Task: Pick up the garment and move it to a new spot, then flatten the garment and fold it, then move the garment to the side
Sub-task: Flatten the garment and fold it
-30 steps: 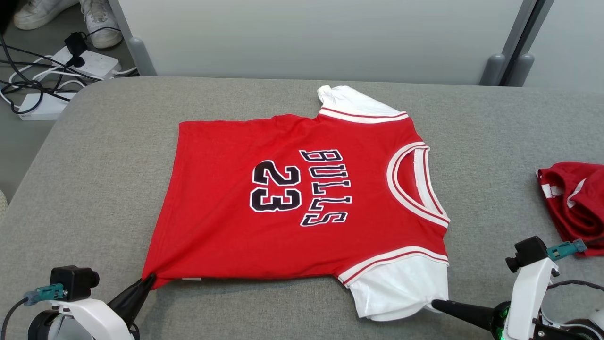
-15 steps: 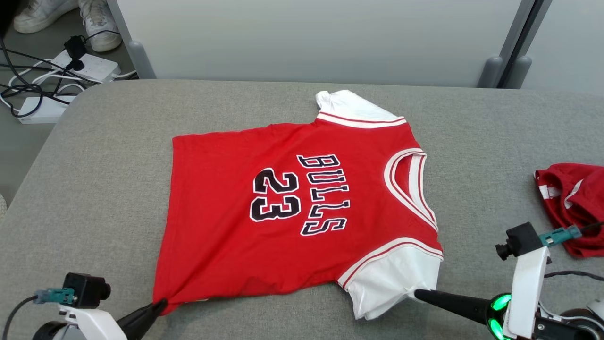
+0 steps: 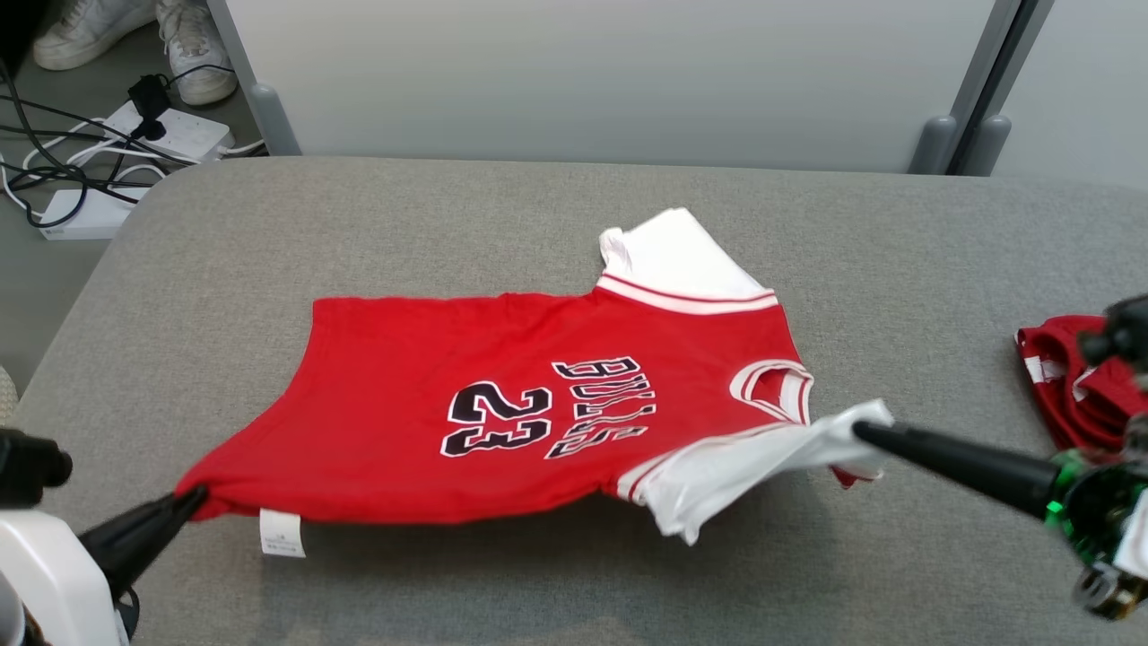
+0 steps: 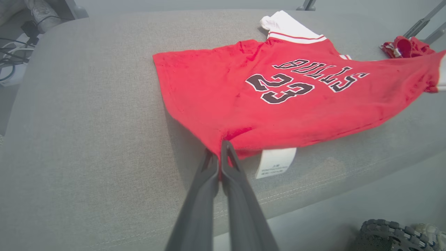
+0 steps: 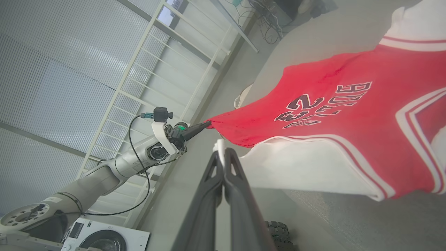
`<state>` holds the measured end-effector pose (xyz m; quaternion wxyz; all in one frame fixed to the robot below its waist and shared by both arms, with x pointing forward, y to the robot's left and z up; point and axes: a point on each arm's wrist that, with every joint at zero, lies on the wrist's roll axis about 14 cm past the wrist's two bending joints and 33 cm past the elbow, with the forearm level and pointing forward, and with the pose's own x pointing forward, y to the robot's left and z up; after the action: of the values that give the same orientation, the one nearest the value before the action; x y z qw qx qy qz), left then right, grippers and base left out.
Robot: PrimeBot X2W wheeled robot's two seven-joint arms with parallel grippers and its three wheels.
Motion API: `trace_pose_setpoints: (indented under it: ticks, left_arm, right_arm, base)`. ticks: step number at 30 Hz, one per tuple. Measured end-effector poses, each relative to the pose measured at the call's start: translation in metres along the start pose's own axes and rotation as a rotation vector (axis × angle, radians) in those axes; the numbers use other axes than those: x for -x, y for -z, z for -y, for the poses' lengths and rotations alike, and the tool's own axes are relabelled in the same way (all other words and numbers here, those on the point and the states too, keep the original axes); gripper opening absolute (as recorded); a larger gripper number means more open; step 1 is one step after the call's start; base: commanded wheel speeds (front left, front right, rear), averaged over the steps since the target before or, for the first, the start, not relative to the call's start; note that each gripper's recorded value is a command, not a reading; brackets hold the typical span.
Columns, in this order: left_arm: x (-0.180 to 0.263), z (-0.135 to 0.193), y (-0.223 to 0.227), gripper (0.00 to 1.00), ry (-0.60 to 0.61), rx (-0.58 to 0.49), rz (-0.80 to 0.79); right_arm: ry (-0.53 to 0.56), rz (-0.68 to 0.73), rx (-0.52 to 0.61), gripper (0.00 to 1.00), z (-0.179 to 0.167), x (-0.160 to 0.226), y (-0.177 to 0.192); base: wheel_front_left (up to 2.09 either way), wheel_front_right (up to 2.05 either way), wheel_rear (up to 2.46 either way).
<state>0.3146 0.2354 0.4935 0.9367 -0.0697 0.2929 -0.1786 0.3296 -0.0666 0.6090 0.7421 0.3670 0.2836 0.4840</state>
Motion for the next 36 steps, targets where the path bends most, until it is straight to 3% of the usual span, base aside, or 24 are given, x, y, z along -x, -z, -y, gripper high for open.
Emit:
trace_pose_setpoints:
  ticks: [9,14,19,24,26,28,31,33,36]
  left_arm:
    - [-0.01,0.023,-0.055,0.0,0.089,-0.112,0.051]
    - [-0.043,0.057,-0.046,0.0,0.248,-0.083,-0.043]
    - [-0.084,0.053,-0.03,0.0,0.266,-0.054,-0.173]
    - [-0.132,0.04,-0.008,0.0,0.245,0.09,-0.355]
    - [-0.159,0.015,-0.036,0.0,0.173,0.104,-0.275]
    - [-0.187,-0.009,-0.109,0.0,0.09,0.015,-0.003]
    - [-0.184,-0.001,-0.265,0.0,0.081,-0.119,0.588]
    - [-0.17,0.023,-0.324,0.0,0.126,-0.21,0.814]
    - [-0.176,0.045,-0.33,0.0,0.186,-0.223,0.843]
  right_arm:
    - [-0.029,0.095,0.165,0.0,-0.024,-0.003,-0.058]
    - [0.07,-0.003,0.135,0.0,0.023,-0.027,-0.046]
    - [0.173,-0.058,0.139,0.0,0.074,-0.059,-0.049]
    - [0.28,-0.046,0.114,0.0,0.132,-0.097,-0.078]
    - [0.334,0.056,0.144,0.0,0.153,-0.114,-0.115]
    - [0.365,0.259,0.216,0.0,0.157,-0.126,-0.175]
    - [0.34,0.703,0.394,0.0,0.121,-0.112,-0.289]
    - [0.273,0.893,0.479,0.0,0.08,-0.098,-0.336]
    - [0.246,0.921,0.525,0.0,0.059,-0.093,-0.347]
  base:
    - [0.0,0.0,0.0]
    - [0.0,0.0,0.0]
    - [0.0,0.0,0.0]
    - [0.0,0.0,0.0]
    - [0.0,0.0,0.0]
    - [0.0,0.0,0.0]
    - [0.0,0.0,0.0]
    - [0.0,0.0,0.0]
    - [0.0,0.0,0.0]
